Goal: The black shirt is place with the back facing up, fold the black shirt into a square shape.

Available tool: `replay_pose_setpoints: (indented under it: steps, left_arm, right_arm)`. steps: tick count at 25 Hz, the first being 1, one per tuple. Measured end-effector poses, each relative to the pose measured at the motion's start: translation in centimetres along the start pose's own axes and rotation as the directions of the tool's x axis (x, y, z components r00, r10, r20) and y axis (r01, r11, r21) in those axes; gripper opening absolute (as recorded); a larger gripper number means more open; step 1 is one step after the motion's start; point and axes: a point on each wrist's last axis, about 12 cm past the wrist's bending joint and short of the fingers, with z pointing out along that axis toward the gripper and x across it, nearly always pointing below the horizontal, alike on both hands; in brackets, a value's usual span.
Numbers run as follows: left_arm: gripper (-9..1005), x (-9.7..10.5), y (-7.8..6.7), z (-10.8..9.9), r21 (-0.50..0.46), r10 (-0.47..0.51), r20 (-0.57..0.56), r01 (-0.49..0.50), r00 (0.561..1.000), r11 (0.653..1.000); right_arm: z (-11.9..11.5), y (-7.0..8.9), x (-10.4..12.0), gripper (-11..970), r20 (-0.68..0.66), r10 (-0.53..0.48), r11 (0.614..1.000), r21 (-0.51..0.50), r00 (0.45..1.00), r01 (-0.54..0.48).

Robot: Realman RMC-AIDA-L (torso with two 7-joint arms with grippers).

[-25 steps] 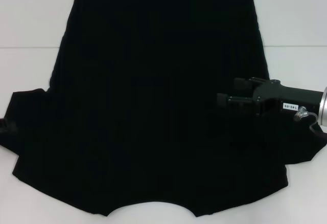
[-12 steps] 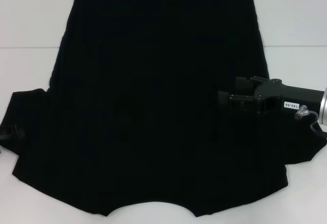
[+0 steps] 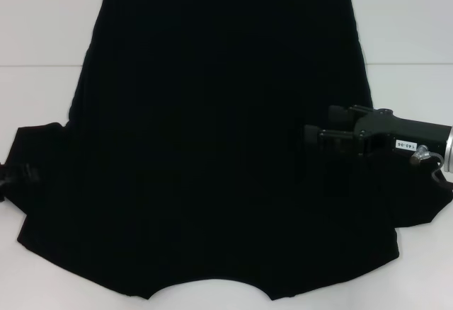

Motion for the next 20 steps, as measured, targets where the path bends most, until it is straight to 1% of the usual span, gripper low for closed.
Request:
replay_pose_setpoints:
  steps: [6,8,11,16,20]
  left_arm:
    - [821,-0.3,-0.5,0.5,-0.02,0.044,-0.003,-0.044,0.999,0.999]
    - [816,-0.3,-0.6,0.6,-0.021,0.054,-0.004,-0.054,0.999,0.998]
    - [807,-0.6,-0.9,0.7,-0.019,0.095,-0.002,-0.095,0.995,0.995]
    - [793,-0.7,-1.1,0.9,-0.016,0.119,0.011,-0.119,0.993,0.993]
    - [618,-0.9,-1.1,0.9,-0.015,0.122,0.028,-0.122,0.992,0.992]
  right_arm:
    - [-0.2,-0.1,0.1,916,0.005,0.005,1.0,0.005,1.0,-0.005]
    - [-0.2,-0.1,0.1,916,0.005,0.005,1.0,0.006,1.0,-0.005]
    - [-0.2,-0.1,0.1,915,0.005,0.006,1.0,0.006,1.0,-0.006]
    - [-0.1,-0.1,0.0,915,0.005,0.003,1.0,0.005,1.0,-0.003]
    - [-0.1,-0.1,0.0,915,0.005,0.002,1.0,0.006,1.0,-0.002]
